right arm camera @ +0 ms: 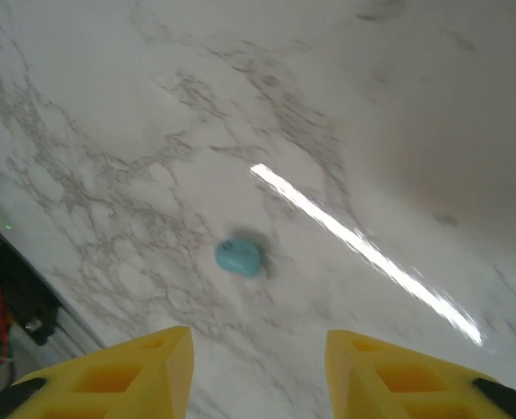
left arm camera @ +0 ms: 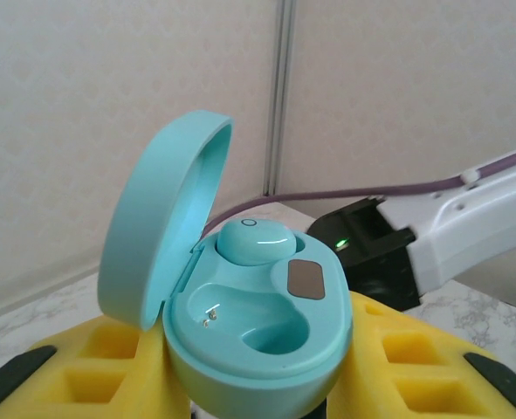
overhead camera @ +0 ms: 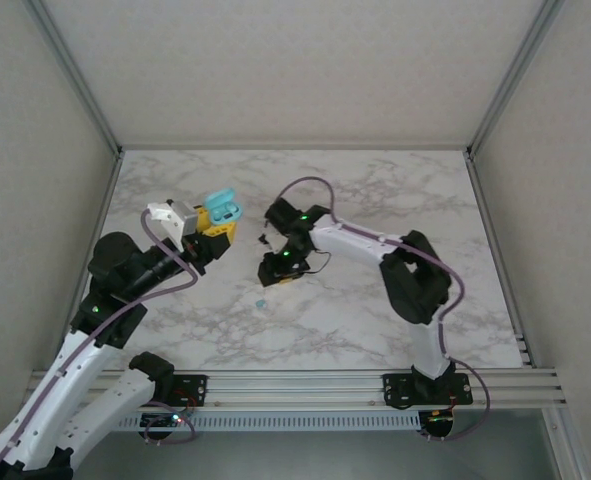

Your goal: Insert wireless bluetooth earbuds into charging case

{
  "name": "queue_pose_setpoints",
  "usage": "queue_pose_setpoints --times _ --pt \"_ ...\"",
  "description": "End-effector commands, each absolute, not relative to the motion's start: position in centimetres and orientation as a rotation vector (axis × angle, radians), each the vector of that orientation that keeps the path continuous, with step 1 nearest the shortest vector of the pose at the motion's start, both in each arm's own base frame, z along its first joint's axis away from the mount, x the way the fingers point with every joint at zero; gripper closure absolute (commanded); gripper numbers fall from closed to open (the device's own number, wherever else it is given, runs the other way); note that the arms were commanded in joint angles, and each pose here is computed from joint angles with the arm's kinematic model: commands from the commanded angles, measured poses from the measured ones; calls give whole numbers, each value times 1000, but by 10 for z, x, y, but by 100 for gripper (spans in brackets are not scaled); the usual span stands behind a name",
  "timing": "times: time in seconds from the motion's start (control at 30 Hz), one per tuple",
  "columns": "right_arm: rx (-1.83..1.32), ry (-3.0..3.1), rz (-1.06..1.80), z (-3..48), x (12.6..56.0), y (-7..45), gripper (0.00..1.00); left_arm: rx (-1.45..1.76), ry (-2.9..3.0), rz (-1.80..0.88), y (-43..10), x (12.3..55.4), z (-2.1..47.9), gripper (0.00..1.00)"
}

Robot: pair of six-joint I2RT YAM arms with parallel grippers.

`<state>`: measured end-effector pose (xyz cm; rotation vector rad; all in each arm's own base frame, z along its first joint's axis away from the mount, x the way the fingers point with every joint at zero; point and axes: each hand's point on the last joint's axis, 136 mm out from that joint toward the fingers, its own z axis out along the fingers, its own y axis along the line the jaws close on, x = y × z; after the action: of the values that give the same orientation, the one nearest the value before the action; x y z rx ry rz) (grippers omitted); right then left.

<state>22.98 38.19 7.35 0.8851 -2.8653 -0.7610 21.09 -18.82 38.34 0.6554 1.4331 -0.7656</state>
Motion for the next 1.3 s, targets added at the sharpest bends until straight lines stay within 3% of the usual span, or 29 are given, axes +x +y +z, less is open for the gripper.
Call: queue_pose_setpoints --times 0.0,0.63,0.87,1.27 --pt "1090 -2827 -585 59 223 387 54 643 1406 -726 -179 204 402 69" --pt "1391 -2715 -278 26 204 399 56 658 1391 -731 -179 200 409 68" --pt "1391 -2726 -198 15 206 401 56 659 1398 -733 -180 201 408 68" --pt "1152 -2935 -149 32 228 368 70 669 1410 -754 -186 207 405 67"
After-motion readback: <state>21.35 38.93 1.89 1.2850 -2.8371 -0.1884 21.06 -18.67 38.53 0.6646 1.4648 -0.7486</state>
